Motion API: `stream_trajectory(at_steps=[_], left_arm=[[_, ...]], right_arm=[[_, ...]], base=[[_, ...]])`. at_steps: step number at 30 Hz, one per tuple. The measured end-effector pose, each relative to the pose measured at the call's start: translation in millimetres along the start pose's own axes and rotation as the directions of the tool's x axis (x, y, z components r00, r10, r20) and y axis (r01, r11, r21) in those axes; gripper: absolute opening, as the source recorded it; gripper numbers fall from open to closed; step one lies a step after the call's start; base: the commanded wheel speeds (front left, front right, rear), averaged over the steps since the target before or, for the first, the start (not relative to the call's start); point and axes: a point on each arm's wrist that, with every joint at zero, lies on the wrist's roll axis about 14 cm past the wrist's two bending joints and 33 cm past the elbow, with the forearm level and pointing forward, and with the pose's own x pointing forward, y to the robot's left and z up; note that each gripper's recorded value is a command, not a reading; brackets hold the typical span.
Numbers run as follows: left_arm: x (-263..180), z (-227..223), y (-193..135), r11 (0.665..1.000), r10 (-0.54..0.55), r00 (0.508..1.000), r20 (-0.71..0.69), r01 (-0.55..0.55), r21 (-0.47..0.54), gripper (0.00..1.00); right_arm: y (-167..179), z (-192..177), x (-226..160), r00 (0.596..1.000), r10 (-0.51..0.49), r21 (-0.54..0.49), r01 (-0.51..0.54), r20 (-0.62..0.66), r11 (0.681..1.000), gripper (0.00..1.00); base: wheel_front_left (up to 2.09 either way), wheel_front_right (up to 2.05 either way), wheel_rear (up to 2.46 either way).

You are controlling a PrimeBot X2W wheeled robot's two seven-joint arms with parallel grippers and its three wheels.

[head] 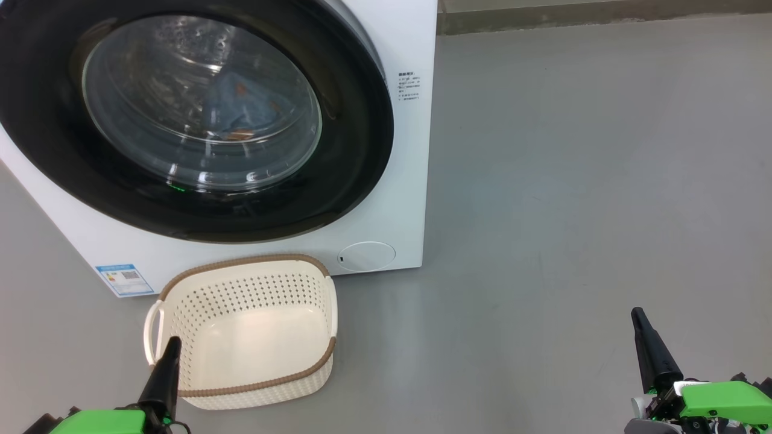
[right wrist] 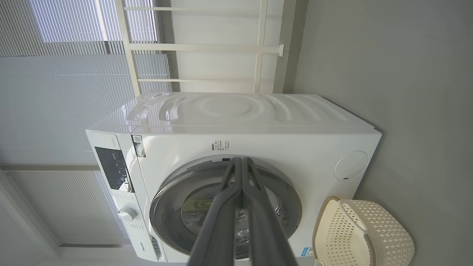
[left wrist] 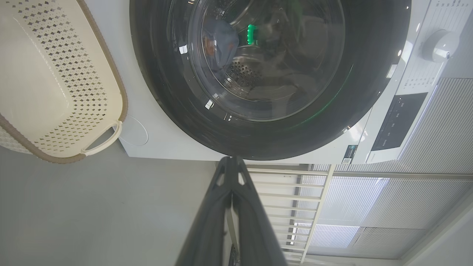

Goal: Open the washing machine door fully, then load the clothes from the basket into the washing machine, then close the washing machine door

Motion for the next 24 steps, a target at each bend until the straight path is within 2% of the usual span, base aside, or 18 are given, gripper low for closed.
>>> stream_trajectory(at_steps=[24], left_arm=[[0.0, 0.0, 0.0, 1.000, 0.000, 1.000, 0.000, 0.000, 0.000, 0.00]], right_arm=[[0.0, 0.2, -0.1, 1.000, 0.000, 0.002, 0.000, 0.002, 1.000, 0.00]], base=[[0.00, 0.00, 0.00]])
